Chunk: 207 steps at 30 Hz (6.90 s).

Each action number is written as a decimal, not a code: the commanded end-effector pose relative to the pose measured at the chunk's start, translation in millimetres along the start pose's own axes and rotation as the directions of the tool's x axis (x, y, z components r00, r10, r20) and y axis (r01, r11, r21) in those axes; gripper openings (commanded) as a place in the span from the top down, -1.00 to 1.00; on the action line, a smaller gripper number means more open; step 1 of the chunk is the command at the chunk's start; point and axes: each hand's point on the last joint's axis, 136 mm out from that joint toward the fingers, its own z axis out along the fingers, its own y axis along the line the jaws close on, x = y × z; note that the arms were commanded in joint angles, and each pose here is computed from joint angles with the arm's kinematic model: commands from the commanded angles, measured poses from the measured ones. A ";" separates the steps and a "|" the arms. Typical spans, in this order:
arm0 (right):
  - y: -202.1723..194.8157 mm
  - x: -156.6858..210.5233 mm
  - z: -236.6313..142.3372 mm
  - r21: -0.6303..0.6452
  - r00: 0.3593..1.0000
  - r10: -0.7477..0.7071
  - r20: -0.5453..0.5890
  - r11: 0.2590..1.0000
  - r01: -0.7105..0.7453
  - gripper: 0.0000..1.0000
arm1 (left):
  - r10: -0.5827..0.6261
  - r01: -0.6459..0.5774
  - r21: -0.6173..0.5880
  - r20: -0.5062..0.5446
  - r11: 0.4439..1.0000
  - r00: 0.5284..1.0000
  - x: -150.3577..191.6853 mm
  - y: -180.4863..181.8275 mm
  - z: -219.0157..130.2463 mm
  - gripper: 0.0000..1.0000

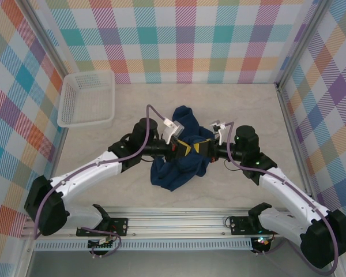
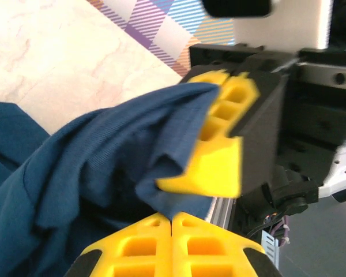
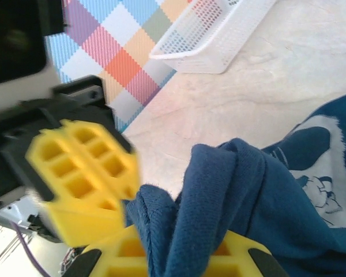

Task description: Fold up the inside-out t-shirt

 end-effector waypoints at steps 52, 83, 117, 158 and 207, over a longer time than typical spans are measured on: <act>-59.5 89.5 -30.7 0.386 0.999 -0.030 -0.038 0.922 0.042 1.00 | -0.074 0.042 -0.378 -0.070 0.925 0.995 34.4 55.6 15.3 -0.11; -112.9 56.2 -79.1 0.688 0.979 0.205 -0.026 0.714 -0.131 -0.21 | -0.074 0.004 -0.253 -0.267 0.968 0.961 59.1 69.2 97.8 1.00; 24.4 39.2 19.2 0.098 0.961 -0.229 -0.154 0.964 0.245 0.00 | 0.115 -0.081 -0.266 0.112 0.961 0.987 -22.4 39.7 -15.7 1.00; 13.8 0.4 -8.9 -0.155 1.000 -0.007 -0.011 0.988 0.005 1.00 | -0.111 0.113 -0.222 0.022 0.969 0.994 41.3 32.5 -29.7 -0.02; -11.2 11.8 -25.2 0.027 1.000 0.000 0.025 1.000 -0.001 1.00 | -0.155 0.167 -0.237 0.065 0.957 0.986 41.7 43.4 0.1 1.00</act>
